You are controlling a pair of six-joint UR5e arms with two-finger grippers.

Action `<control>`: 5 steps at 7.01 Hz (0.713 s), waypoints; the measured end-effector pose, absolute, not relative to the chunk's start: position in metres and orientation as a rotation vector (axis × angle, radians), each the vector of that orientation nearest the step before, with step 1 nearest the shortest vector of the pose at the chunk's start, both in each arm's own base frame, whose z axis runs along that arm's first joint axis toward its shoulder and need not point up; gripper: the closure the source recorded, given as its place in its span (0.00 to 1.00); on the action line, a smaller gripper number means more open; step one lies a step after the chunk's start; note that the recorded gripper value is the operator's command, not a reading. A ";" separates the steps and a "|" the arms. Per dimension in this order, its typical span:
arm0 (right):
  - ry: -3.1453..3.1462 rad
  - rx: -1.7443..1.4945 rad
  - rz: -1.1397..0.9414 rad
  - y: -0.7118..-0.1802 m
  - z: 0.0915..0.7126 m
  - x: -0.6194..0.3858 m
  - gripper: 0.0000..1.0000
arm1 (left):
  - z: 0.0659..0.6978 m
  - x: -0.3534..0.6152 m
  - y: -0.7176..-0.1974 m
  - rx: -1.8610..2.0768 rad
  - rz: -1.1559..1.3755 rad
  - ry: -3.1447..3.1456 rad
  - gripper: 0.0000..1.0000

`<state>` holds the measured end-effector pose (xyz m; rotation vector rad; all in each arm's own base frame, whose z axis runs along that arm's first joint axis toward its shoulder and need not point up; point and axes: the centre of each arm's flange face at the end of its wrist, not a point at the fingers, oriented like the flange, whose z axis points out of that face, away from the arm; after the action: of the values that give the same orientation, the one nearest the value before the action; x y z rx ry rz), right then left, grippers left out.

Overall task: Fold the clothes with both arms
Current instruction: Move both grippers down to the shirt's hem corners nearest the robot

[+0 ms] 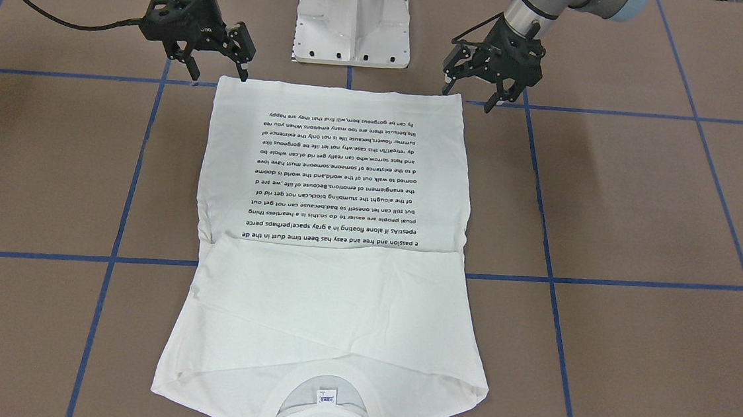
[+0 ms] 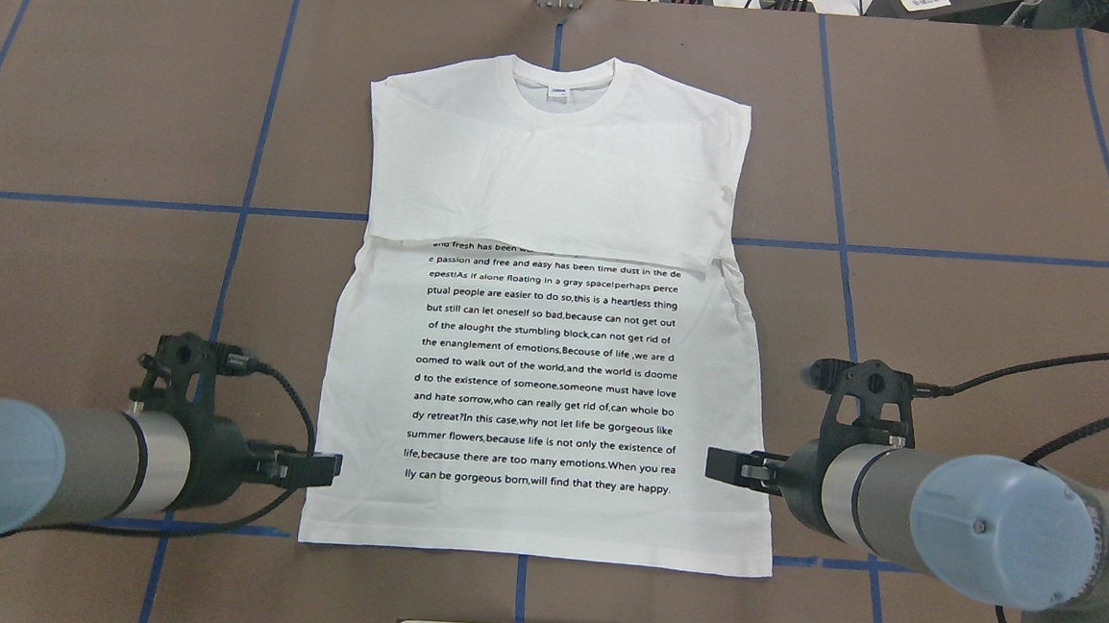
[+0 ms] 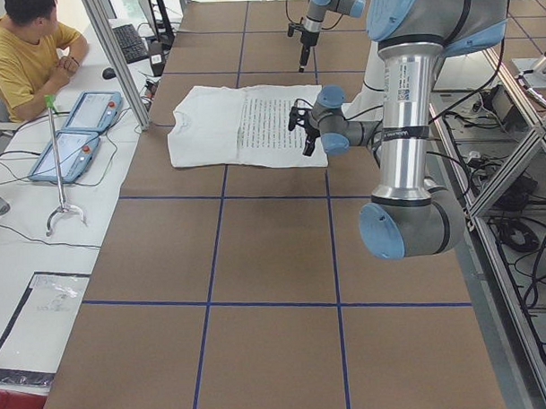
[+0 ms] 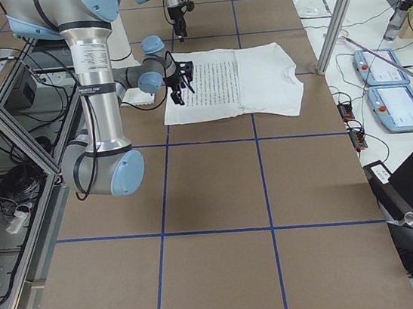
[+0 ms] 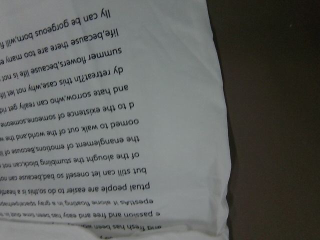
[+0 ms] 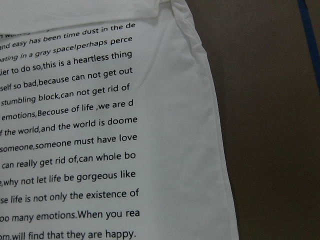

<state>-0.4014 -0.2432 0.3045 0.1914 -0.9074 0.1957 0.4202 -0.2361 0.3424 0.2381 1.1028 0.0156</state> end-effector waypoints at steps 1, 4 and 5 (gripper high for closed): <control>-0.905 0.195 0.193 -0.234 0.306 -0.404 0.00 | 0.359 0.430 -0.204 0.203 -0.003 1.093 0.08; -0.903 0.196 0.188 -0.229 0.307 -0.406 0.00 | 0.364 0.456 -0.163 0.125 -0.039 1.102 0.36; -0.903 0.197 0.188 -0.229 0.307 -0.406 0.00 | 0.361 0.460 -0.161 0.116 -0.045 1.108 0.36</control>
<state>-0.4065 -0.2289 0.3065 0.1965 -0.9034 0.1882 0.4600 -0.1612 0.3613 0.1158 1.1083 -0.0452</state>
